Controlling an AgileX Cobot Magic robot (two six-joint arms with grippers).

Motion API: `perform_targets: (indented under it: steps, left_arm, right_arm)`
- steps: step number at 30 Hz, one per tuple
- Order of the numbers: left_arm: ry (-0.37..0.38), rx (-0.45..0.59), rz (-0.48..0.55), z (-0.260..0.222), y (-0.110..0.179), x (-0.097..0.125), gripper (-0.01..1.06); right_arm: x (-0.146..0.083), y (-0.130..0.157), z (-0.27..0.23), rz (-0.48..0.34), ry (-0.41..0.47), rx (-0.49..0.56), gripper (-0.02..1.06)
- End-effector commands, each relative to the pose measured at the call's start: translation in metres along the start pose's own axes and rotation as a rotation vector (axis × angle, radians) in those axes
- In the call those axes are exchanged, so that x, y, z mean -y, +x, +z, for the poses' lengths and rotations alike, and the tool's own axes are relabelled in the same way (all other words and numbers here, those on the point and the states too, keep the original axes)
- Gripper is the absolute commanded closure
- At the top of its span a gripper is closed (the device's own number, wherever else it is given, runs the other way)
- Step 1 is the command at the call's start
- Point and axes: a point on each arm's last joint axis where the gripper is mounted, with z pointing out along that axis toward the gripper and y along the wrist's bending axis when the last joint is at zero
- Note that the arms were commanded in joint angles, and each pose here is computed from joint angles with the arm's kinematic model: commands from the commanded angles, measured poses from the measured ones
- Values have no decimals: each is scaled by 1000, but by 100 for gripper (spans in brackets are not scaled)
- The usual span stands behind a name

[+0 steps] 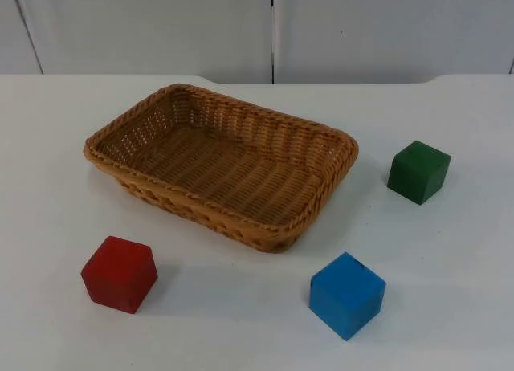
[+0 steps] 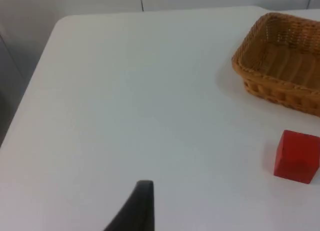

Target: Pick up one cube with each hand and place exactly two cubes into the same basket, leaving the remaining cube outside.

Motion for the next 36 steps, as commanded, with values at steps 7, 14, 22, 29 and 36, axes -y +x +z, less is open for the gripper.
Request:
perform_targets:
  steps: [7, 14, 22, 29, 36]
  left_arm:
    - [20, 18, -13, -3, -2, 2, 0]
    - [42, 19, -25, -3, -2, 4, 0]
    - [52, 31, -31, -3, -3, 5, 0]
    - [90, 2, -54, 3, -8, 8, 0]
    - [108, -21, -75, 15, -19, 9, 0]
  right_arm:
    - [1, -8, 10, 2, 7, -54, -1]
    - [2, -12, 20, 6, 5, -120, -1]
    - [2, -16, 33, 10, 4, -204, -1]
    - [3, -27, 36, 11, 4, -212, -1]
    - [3, -45, 33, -38, 3, -151, -1]
